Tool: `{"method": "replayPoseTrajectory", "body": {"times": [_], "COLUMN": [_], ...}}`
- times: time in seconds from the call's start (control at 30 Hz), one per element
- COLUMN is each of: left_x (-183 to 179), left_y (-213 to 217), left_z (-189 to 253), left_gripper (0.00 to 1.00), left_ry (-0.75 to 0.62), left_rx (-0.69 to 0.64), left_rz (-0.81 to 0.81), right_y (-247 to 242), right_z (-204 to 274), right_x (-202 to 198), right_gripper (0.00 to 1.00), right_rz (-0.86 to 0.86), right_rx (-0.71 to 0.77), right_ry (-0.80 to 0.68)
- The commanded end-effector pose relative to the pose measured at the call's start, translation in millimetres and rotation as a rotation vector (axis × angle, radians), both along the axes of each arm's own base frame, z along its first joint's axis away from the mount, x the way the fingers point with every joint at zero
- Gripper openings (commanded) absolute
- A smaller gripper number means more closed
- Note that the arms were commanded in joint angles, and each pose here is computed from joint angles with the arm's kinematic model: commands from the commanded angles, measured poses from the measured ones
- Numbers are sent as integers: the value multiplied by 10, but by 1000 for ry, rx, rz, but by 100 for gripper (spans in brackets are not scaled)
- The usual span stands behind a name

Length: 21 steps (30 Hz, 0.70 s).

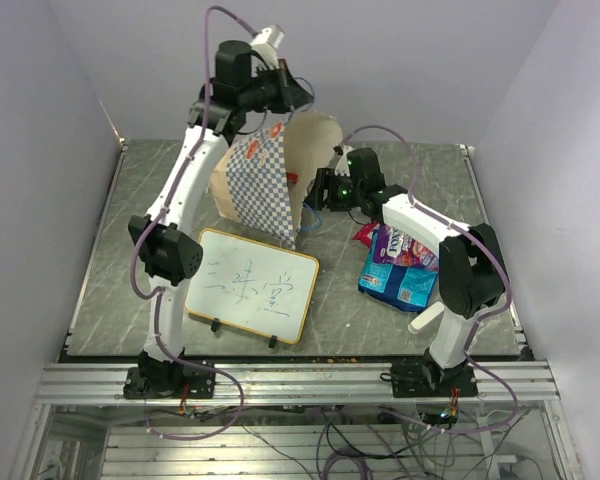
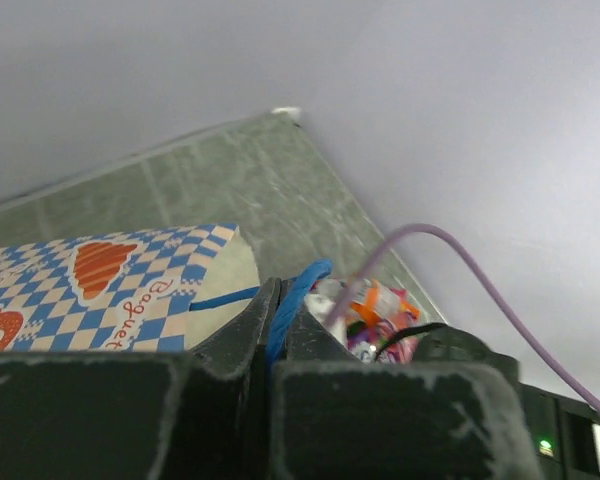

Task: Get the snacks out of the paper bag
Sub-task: Take out the snack from the paper bag.

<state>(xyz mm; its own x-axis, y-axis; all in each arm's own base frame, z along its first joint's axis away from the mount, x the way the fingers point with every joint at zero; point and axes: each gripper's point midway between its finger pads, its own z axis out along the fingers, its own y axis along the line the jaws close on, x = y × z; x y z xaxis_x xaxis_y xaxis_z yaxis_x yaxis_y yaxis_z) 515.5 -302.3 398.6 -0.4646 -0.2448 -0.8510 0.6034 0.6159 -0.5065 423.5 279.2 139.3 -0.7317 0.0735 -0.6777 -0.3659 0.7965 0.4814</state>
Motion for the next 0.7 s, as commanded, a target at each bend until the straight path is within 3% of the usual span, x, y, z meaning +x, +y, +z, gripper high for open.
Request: {"method": "replayPoseTrajectory", "body": {"times": [0.0, 0.1, 0.33, 0.47, 0.67], "left_x": [-446, -783, -1304, -1441, -1425], "left_y": [-421, -496, -234, -139, -108], "left_z": [332, 211, -254, -386, -362], "left_gripper": [7, 7, 7, 7, 7], "left_ry": [-126, -91, 61, 123, 161], "left_rx": [-27, 8, 45, 52, 34], "left_rz": [-157, -193, -155, -130, -89], "right_y": [-49, -253, -924, -1064, -524], "right_z": [6, -98, -49, 283, 717], "right_x": [-81, -141, -423, -533, -687], "right_gripper": [63, 65, 70, 72, 69], "right_rz": [-9, -62, -150, -75, 176], "right_rx": [-4, -84, -288, -344, -181], "right_ry": [-23, -18, -104, -311, -643]}}
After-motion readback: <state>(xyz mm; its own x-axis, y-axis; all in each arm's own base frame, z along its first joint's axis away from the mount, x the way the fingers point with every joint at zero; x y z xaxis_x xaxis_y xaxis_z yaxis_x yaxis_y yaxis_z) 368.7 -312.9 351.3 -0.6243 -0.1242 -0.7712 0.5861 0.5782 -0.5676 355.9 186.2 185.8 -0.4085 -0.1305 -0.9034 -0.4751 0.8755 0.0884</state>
